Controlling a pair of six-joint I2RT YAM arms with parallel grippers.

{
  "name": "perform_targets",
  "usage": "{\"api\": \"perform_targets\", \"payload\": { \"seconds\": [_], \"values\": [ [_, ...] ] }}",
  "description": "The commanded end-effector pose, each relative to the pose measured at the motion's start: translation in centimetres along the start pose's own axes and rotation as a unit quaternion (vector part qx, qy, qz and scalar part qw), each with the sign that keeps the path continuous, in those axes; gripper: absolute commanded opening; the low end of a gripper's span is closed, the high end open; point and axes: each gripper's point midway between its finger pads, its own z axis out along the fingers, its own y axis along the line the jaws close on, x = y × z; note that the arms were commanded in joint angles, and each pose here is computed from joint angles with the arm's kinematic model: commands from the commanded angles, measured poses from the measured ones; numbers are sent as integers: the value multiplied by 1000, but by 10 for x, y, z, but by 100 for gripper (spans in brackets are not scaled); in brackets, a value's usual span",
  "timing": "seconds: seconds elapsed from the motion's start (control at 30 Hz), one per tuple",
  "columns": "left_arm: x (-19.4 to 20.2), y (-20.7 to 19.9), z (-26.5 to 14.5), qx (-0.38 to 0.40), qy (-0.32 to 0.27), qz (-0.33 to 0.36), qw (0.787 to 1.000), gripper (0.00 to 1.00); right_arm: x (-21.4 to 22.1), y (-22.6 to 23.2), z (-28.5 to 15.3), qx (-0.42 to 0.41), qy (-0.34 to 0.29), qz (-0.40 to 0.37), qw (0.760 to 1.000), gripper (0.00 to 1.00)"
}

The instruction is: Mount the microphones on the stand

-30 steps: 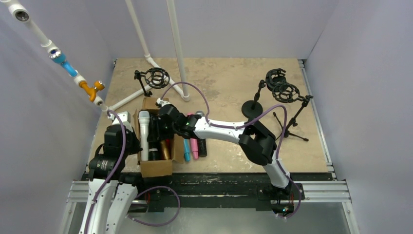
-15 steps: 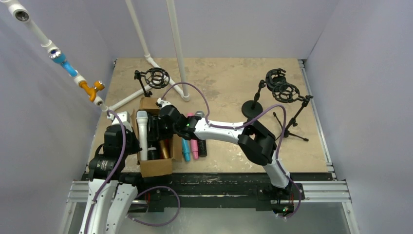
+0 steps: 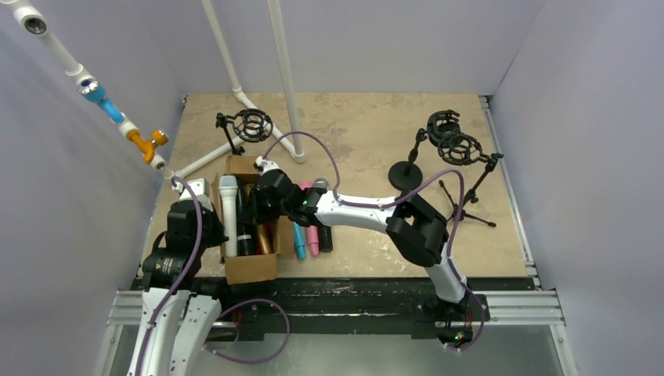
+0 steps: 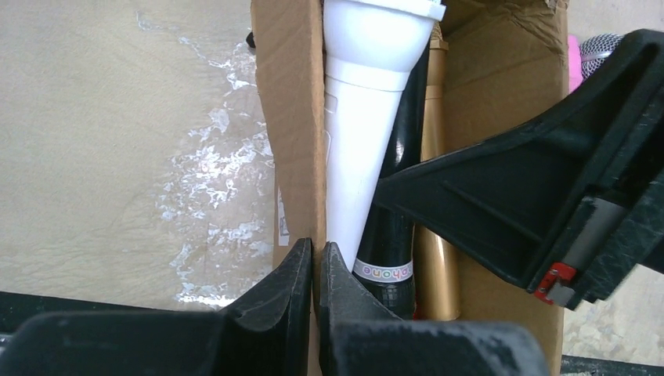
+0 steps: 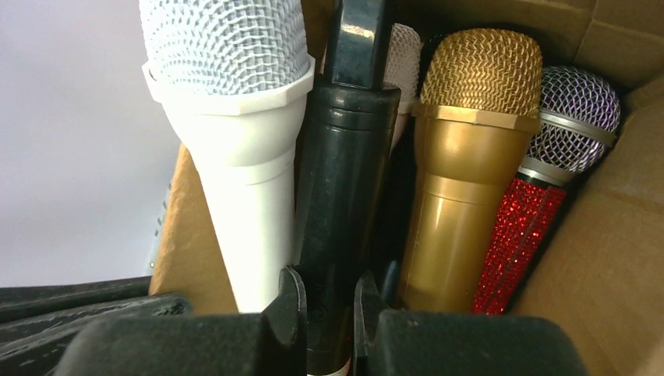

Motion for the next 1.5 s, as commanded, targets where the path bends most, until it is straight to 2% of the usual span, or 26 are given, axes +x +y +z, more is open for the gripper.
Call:
{"api": "perform_targets", "payload": {
  "seconds": [0.0,0.2,0.5,0.8,0.9,1.13,1.3,1.47],
  "values": [
    [-29,-25,-5,61,-51,-8,997,0,-59,72,-49,-90,-95,-16,991,0],
    [-29,-23,-6,55,-53,-8,997,0,-68,68,-63,-57,-98,-30,993,0],
    [-30,-21,-7,51,-55,-10,997,0,-70,36,-85,25,-99,-35,994,0],
    [-32,-20,-9,49,-59,-11,997,0,-105,16,-150,2,-108,-4,994,0],
    [-34,-20,-10,47,-61,-9,997,0,-110,-15,-174,36,-95,-11,995,0],
    [-36,-20,-11,46,-62,-9,997,0,-77,-142,-208,206,-66,-1,976,0],
    [-36,-20,-11,47,-61,-9,997,0,-43,-198,-201,254,-43,20,966,0],
    [-41,-20,-14,47,-69,-3,997,0,-26,-225,-181,272,-28,35,961,0]
  ]
}}
